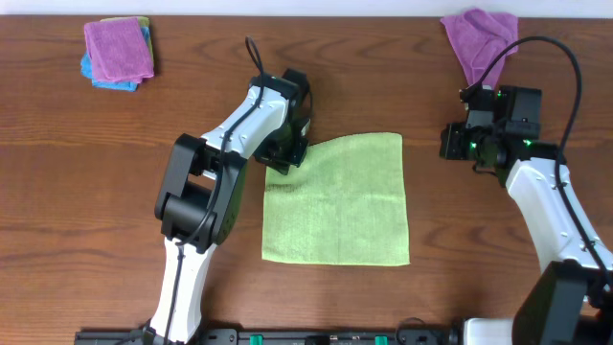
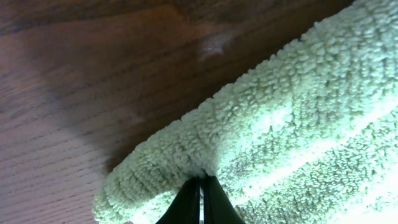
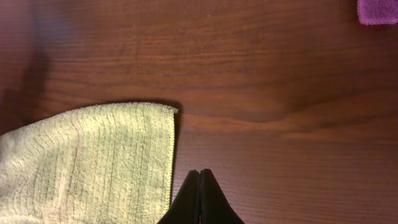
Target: Fold the cloth
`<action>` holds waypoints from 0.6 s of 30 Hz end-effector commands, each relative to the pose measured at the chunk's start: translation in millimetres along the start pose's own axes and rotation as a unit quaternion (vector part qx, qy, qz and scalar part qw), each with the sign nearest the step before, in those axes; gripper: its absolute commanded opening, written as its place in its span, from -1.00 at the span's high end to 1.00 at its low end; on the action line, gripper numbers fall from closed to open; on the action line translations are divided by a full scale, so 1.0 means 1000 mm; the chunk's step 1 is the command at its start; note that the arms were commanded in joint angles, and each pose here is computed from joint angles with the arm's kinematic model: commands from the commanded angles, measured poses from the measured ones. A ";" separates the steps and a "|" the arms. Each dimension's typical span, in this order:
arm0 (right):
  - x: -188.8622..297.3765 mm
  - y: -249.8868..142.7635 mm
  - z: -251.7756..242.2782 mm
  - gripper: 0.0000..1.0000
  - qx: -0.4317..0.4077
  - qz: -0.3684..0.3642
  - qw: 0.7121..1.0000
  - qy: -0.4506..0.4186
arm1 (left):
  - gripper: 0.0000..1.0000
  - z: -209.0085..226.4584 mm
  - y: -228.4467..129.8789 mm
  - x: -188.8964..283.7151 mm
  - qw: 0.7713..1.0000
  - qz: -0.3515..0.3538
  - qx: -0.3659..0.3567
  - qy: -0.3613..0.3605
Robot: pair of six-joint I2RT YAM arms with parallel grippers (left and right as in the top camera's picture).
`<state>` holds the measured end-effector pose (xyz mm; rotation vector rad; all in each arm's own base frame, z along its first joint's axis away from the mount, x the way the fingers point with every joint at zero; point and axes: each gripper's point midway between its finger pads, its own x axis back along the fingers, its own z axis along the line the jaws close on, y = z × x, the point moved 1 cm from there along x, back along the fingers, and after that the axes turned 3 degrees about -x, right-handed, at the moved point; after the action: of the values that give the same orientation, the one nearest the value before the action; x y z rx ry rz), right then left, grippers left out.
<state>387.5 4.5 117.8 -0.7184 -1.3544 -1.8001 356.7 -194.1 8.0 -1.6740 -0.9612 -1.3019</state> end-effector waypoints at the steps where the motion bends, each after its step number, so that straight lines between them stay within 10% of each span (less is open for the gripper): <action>1: 0.000 0.005 0.003 0.97 0.008 -0.003 1.000 0.011 | 0.89 -0.006 -0.008 -0.026 0.999 0.033 0.008 -0.021; 18: 0.000 -0.002 0.008 0.97 0.022 0.011 0.999 0.026 | 0.89 -0.014 0.040 0.099 0.983 -0.183 0.005 -0.026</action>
<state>384.2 7.5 116.3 -0.7075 -1.3403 -1.7823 397.0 -216.9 80.6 -1.6116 -1.2861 -1.4664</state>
